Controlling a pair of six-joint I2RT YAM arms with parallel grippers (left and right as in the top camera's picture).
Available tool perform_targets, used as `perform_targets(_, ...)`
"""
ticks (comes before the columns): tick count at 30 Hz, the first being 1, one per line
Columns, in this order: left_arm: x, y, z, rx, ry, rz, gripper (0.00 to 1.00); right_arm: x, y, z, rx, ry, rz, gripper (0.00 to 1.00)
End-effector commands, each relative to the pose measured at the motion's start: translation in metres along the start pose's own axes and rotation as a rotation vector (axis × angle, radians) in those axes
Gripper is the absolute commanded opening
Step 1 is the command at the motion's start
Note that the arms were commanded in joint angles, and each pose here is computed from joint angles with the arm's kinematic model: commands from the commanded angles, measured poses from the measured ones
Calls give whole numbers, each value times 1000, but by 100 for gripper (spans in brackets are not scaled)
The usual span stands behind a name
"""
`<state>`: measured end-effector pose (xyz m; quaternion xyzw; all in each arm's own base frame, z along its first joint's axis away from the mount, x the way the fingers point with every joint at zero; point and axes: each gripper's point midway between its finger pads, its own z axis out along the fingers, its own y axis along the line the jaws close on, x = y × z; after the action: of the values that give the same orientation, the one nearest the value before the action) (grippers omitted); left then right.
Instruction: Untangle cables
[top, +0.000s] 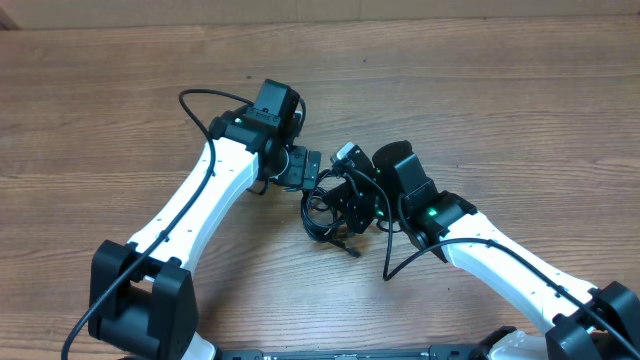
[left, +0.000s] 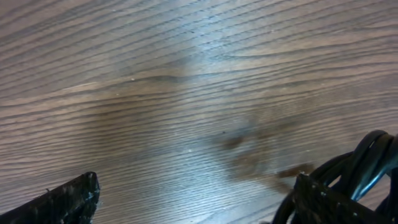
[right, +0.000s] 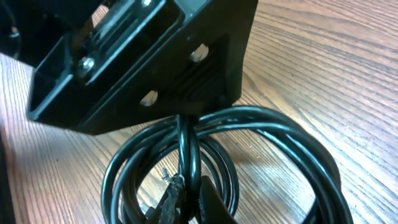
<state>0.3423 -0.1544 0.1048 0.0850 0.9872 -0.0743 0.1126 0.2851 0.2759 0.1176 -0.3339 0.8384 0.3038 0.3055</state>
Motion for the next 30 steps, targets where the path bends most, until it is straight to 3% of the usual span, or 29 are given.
perform_targets(1, 1, -11, -3, 64, 13, 26, 99, -26, 5, -9, 7, -71, -30, 4)
perform_targets(3, 4, -12, -3, 65, 25, 43, 100, -26, 3, -9, 17, -72, -29, 4)
perform_targets(8, 16, -16, -3, 94, 72, 150, 90, -35, 1, -10, 27, -107, -43, 4)
perform_targets(13, 21, -15, -4, 92, 91, 156, 89, -42, -9, -12, 88, -138, 6, 4)
perform_targets(25, 19, -11, -3, 64, 83, 152, 100, -19, -13, -10, 107, -46, 20, 4)
perform_targets(28, 16, -3, -3, 18, 73, 114, 100, -5, -14, -10, 109, 9, 3, 8)
perform_targets(30, 14, 1, -2, -10, 62, 77, 100, 3, -14, -8, 109, 42, 7, 21)
